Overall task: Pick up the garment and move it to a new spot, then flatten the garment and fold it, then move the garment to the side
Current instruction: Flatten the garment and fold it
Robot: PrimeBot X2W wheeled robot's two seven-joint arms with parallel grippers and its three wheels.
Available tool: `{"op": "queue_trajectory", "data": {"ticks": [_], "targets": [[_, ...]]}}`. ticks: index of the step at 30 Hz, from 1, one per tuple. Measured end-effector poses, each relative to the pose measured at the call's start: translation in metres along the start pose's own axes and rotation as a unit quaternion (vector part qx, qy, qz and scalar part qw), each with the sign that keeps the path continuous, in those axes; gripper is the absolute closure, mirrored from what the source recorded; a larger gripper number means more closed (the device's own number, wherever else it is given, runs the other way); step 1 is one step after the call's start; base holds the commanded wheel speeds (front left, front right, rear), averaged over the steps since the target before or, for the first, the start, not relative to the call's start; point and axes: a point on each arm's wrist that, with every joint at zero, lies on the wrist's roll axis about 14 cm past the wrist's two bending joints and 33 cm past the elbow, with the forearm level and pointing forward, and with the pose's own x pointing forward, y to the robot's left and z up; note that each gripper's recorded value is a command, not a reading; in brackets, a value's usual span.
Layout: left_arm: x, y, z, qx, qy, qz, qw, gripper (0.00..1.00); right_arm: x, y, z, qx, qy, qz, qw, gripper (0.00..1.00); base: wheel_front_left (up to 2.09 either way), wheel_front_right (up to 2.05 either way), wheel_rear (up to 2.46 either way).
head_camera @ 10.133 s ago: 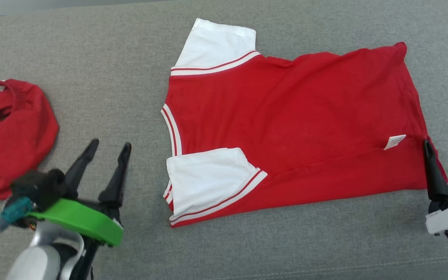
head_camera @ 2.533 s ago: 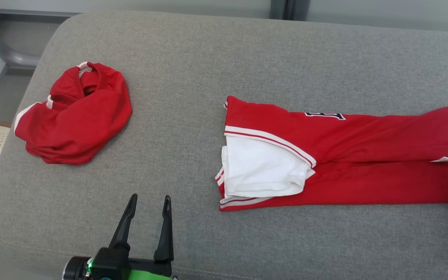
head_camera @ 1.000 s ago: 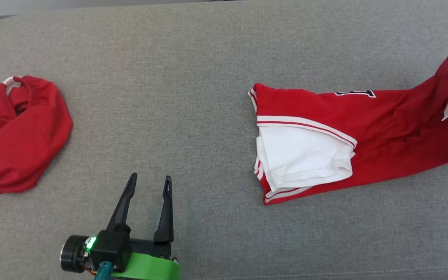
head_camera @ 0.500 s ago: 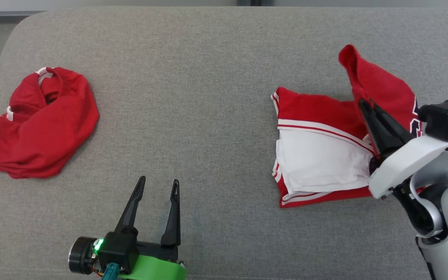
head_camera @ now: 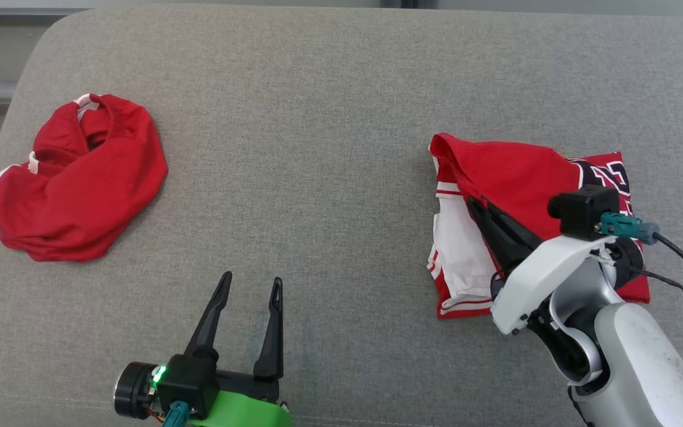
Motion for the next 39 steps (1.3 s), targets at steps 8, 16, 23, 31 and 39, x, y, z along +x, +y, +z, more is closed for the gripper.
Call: {"op": "queue_trajectory", "data": {"ticks": [8,16,23,31,39], "targets": [[0.002,-0.001,0.000,-0.001,-0.001,0.001,1.000,0.00,-0.001,0.005,0.028,0.021,-0.066,0.011,0.998,0.00,0.00,0.00,0.00],[0.011,-0.004,0.011,0.002,-0.020,-0.003,1.000,0.00,-0.038,-0.051,0.076,-0.027,-0.202,-0.069,0.977,0.00,0.00,0.00,0.00],[0.012,-0.007,0.021,0.002,-0.037,-0.005,0.999,0.00,-0.071,-0.079,0.052,-0.083,-0.213,-0.119,0.966,0.00,0.00,0.00,0.00],[0.003,-0.005,0.043,0.001,-0.069,0.004,0.998,0.00,-0.112,-0.087,0.055,-0.144,-0.220,-0.173,0.949,0.00,0.00,0.00,0.00],[-0.019,0.007,0.066,0.015,-0.105,0.021,0.994,0.00,-0.134,-0.060,0.027,-0.119,-0.213,-0.181,0.953,0.00,0.00,0.00,0.00]]}}
